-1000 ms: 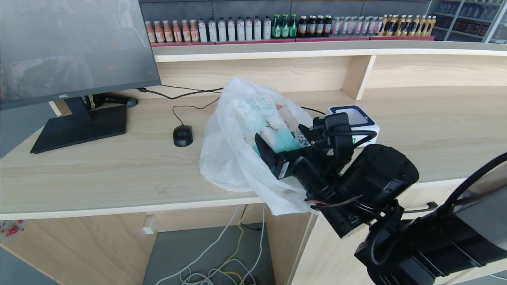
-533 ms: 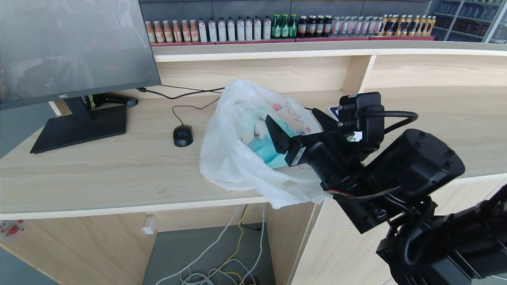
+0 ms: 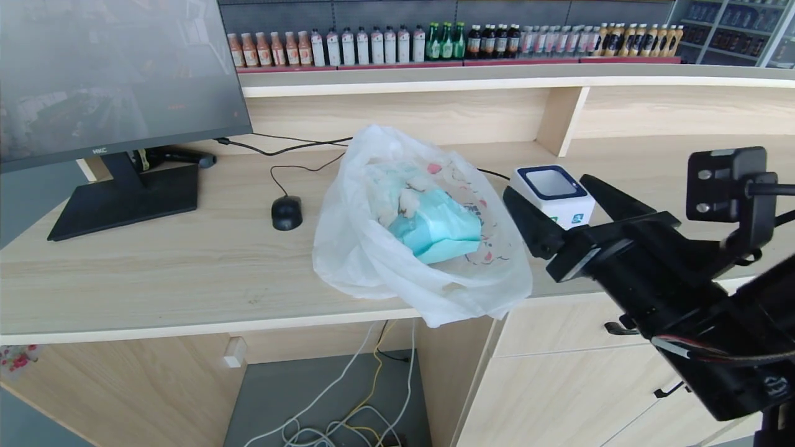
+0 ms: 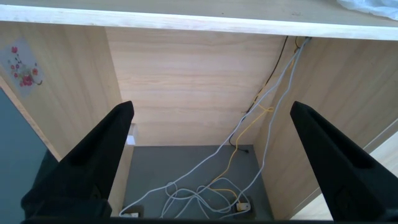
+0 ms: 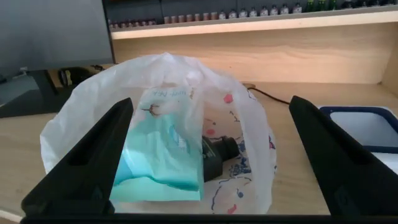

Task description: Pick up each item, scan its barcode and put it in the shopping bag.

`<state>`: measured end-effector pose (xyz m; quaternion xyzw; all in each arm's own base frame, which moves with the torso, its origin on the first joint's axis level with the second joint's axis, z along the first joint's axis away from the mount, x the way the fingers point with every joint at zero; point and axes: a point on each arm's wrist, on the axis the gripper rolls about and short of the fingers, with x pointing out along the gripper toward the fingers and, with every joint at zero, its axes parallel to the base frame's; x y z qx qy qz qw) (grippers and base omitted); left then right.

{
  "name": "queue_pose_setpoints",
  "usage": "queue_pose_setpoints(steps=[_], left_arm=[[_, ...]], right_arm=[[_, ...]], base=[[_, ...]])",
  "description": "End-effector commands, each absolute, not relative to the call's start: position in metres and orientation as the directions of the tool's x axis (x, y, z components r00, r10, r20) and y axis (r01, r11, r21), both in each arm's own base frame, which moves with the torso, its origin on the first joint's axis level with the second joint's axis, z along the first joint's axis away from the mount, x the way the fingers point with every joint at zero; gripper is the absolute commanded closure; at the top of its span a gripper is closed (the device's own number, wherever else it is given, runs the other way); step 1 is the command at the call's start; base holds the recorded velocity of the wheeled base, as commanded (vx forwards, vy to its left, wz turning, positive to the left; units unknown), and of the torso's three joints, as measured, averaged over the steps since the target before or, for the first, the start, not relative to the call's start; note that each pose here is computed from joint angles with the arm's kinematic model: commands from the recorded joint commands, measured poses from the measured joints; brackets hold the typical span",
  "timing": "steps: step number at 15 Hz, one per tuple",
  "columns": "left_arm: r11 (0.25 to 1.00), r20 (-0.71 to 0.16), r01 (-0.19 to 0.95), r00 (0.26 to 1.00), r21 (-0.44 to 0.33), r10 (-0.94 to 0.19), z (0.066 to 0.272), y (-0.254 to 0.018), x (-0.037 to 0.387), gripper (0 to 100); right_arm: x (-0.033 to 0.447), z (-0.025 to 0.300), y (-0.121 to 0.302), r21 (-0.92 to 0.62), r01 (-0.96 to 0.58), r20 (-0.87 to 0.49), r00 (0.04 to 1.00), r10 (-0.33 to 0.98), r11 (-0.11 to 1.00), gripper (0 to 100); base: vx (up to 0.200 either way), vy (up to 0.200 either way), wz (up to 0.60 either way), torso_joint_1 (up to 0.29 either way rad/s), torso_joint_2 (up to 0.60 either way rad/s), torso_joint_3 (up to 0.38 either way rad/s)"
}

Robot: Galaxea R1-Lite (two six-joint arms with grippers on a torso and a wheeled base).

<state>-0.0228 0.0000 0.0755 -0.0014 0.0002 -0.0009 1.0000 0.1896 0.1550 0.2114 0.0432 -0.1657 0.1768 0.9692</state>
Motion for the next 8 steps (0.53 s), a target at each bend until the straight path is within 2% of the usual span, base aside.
queue_pose_setpoints(steps=[1, 3, 6, 8], left_arm=[[1.000, 0.000, 0.002, 1.000, -0.003, -0.002, 0.075, 0.000, -0.023, 0], [1.000, 0.000, 0.002, 1.000, -0.003, -0.002, 0.075, 0.000, -0.023, 0], [1.000, 0.000, 0.002, 1.000, -0.003, -0.002, 0.075, 0.000, -0.023, 0], [1.000, 0.000, 0.002, 1.000, -0.002, -0.002, 0.075, 0.000, -0.023, 0]], right_arm=[[0.149, 0.212, 0.099, 0.033, -0.281, 0.359, 0.899, 0.251, 0.959, 0], [0.101, 0.184, 0.063, 0.019, -0.271, 0.315, 0.915, 0.251, 0.962, 0], [0.071, 0.181, 0.041, 0.081, -0.244, 0.322, 0.924, 0.206, 0.966, 0], [0.053, 0.163, 0.029, 0.026, -0.275, 0.200, 0.943, 0.264, 0.961, 0]], base=[[0.000, 0.000, 0.00, 0.000, 0.00, 0.000], [0.000, 0.000, 0.00, 0.000, 0.00, 0.000], [0.000, 0.000, 0.00, 0.000, 0.00, 0.000], [0.000, 0.000, 0.00, 0.000, 0.00, 0.000]])
